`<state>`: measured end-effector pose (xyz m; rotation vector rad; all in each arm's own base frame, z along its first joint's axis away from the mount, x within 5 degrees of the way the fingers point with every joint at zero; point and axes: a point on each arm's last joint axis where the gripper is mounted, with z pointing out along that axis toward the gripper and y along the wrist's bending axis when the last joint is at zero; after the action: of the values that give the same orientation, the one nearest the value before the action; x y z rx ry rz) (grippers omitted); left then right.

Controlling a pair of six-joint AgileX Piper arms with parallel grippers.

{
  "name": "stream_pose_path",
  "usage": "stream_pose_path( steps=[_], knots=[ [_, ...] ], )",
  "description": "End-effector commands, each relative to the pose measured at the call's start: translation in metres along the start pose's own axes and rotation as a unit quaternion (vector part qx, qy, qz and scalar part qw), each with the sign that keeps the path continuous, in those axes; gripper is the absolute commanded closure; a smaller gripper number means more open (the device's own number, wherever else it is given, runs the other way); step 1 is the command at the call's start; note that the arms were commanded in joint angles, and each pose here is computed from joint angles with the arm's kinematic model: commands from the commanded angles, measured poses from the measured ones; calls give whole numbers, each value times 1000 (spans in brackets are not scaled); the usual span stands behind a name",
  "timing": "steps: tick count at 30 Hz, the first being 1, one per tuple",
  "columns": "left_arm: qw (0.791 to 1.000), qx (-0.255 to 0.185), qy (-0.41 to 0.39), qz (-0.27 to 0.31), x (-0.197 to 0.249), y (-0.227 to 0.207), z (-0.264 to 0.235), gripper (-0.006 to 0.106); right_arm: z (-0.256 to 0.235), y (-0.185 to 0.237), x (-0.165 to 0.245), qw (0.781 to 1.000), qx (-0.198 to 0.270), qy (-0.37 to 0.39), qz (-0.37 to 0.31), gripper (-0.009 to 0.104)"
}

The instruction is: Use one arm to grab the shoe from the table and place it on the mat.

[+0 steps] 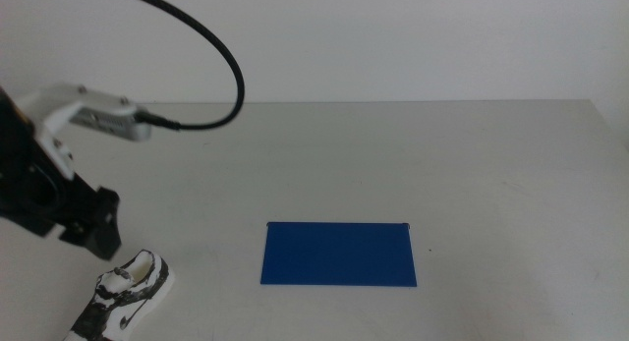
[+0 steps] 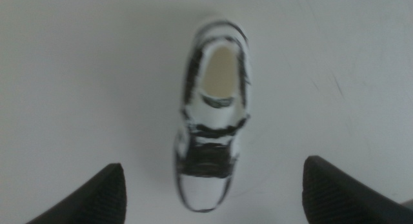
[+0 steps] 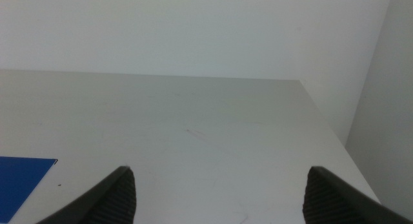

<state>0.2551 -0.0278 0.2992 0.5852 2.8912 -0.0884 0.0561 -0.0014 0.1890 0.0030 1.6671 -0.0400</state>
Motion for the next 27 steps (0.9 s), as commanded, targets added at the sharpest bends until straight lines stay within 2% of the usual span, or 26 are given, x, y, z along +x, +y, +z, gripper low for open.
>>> stream_pose_path(
  steps=[1,5,12,18,27],
  knots=[
    [1000,19,-14,-11,-2,-3,2,7,-3,-1,-11,998,6,-54,-11,29],
    [999,26,12,-16,1,-2,27,7,-3,-1,-11,998,6,-54,-11,29],
    [999,33,0,-30,1,-2,55,7,-3,-1,-11,998,6,-54,-11,29],
    [1000,10,-3,3,-6,-8,74,7,-3,-1,-11,998,6,-54,-11,29],
    [999,16,35,4,-11,-5,105,7,-3,-1,-11,998,6,-54,-11,29]
  ],
)
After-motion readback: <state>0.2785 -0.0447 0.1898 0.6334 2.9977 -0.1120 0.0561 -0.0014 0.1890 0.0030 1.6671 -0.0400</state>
